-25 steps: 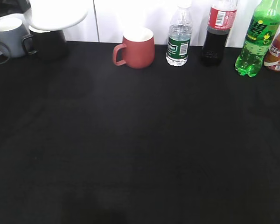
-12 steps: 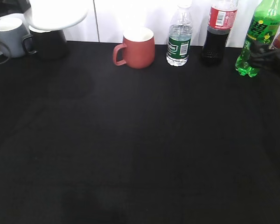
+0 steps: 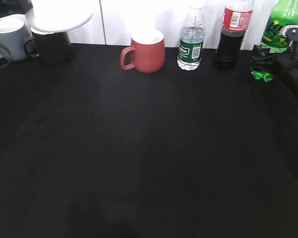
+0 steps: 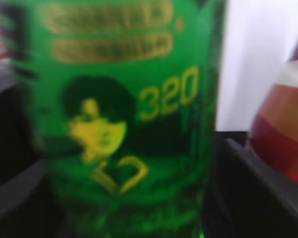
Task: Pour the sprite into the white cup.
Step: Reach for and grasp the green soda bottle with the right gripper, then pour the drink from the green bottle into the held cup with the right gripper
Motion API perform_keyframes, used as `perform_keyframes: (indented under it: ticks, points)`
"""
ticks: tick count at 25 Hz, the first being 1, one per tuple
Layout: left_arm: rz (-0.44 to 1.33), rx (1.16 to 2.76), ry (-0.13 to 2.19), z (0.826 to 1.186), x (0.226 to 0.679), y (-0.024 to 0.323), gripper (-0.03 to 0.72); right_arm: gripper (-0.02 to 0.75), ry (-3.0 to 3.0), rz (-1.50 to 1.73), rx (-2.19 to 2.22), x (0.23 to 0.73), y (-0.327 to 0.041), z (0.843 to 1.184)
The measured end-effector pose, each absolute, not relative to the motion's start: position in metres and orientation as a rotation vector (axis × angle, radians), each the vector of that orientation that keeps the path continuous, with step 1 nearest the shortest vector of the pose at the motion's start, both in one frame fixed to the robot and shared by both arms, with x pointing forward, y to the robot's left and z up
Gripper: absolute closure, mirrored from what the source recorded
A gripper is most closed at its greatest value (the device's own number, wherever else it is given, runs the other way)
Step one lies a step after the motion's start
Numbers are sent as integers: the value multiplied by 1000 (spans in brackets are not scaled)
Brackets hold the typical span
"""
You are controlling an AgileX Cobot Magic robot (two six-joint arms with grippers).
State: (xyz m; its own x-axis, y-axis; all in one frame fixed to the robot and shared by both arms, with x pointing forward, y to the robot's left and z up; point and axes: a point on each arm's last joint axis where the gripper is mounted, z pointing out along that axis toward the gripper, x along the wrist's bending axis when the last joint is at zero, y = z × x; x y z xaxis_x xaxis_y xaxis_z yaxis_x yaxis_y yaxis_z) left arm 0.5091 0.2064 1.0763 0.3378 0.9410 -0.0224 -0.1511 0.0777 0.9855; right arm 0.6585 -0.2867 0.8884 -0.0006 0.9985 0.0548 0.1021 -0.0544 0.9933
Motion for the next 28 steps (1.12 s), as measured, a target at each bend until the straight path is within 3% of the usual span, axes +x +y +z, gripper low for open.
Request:
perform_keyframes:
  ticks: [4, 10, 16, 24, 28]
  points:
    - [994, 1197, 866, 1076, 509, 206, 652, 84, 1265, 1199, 1328, 673, -286, 875]
    - [997, 1214, 843, 1076, 509, 205, 652, 277, 1266, 1203, 1306, 678, -285, 876]
    - [1000, 1234, 818, 1076, 508, 203, 652, 293, 1226, 1219, 1222, 660, -286, 875]
    - [940, 1321, 689, 1075, 503, 191, 652, 308, 1257, 1318, 1028, 585, -277, 961]
    - [836, 1425, 585, 1057, 498, 159, 652, 308, 1386, 1395, 844, 543, -248, 1007]
